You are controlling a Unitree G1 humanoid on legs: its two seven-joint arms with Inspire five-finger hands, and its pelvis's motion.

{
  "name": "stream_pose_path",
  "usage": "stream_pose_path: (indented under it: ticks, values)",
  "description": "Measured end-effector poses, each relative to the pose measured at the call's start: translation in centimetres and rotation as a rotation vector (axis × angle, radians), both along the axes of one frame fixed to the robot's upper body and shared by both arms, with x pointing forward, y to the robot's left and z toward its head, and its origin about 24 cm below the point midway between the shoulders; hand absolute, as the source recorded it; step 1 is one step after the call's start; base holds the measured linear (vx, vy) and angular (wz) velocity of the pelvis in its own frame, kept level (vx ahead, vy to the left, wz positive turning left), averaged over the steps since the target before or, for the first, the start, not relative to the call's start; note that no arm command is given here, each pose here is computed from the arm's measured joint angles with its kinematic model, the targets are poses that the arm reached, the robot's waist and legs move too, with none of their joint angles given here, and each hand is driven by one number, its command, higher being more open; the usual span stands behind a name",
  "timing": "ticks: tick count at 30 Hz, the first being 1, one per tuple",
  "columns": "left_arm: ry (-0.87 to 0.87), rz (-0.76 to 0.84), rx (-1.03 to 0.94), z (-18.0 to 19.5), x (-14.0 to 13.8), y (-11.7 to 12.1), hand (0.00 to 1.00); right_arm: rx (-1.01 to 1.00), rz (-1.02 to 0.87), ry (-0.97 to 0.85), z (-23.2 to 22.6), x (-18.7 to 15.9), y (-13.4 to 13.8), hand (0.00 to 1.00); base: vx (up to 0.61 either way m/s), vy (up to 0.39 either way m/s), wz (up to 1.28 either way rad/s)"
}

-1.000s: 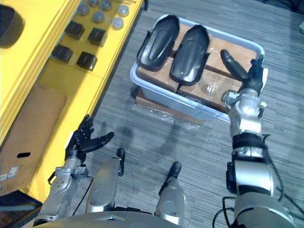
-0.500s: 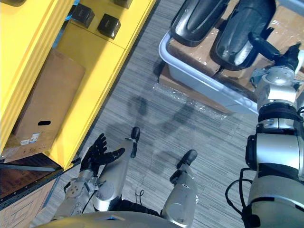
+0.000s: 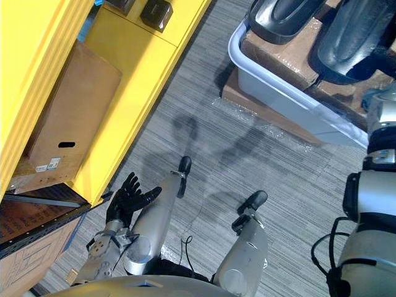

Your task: Walk over and take three plastic housings, then place them on the shelf

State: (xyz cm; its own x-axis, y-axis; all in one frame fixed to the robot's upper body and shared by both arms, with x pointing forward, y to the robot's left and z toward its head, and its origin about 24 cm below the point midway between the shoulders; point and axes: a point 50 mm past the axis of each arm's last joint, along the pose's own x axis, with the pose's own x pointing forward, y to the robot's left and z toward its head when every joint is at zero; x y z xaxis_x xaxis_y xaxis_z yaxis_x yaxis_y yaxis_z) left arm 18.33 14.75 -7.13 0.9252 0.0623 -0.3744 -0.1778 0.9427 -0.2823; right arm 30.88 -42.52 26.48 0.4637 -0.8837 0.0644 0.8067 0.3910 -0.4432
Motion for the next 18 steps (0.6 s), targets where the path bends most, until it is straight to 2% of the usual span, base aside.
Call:
stream_pose_path:
  ticks: [4, 6, 11, 14, 18]
  values:
    - [-0.012, 0.019, -0.003, 0.1, 0.1, 0.1, 1.0, -0.01, -0.001, 0.058, 0.0, -0.4, -0.5, 0.0, -0.01, -0.017, 0.01]
    - [-0.017, 0.031, -0.005, 0.2, 0.1, 0.3, 1.0, 0.047, 0.054, 0.136, -1.9, -0.1, -0.3, 0.0, 0.0, -0.046, 0.06]
    - [-0.029, 0.094, -0.01, 0.4, 0.3, 1.1, 1.0, 0.062, 0.095, 0.14, -2.9, 0.0, -0.3, 0.0, 0.0, -0.013, 0.02]
    - [-0.046, 0.121, -0.007, 0.7, 0.4, 1.7, 1.0, 0.06, 0.152, 0.144, -3.4, 0.5, 0.1, 0.0, 0.0, 0.0, 0.0]
    - [-0.075, 0.156, 0.01, 1.2, 0.4, 2.7, 1.0, 0.086, 0.266, 0.151, -6.9, 1.9, 1.9, 0.0, 0.0, -0.006, 0.01]
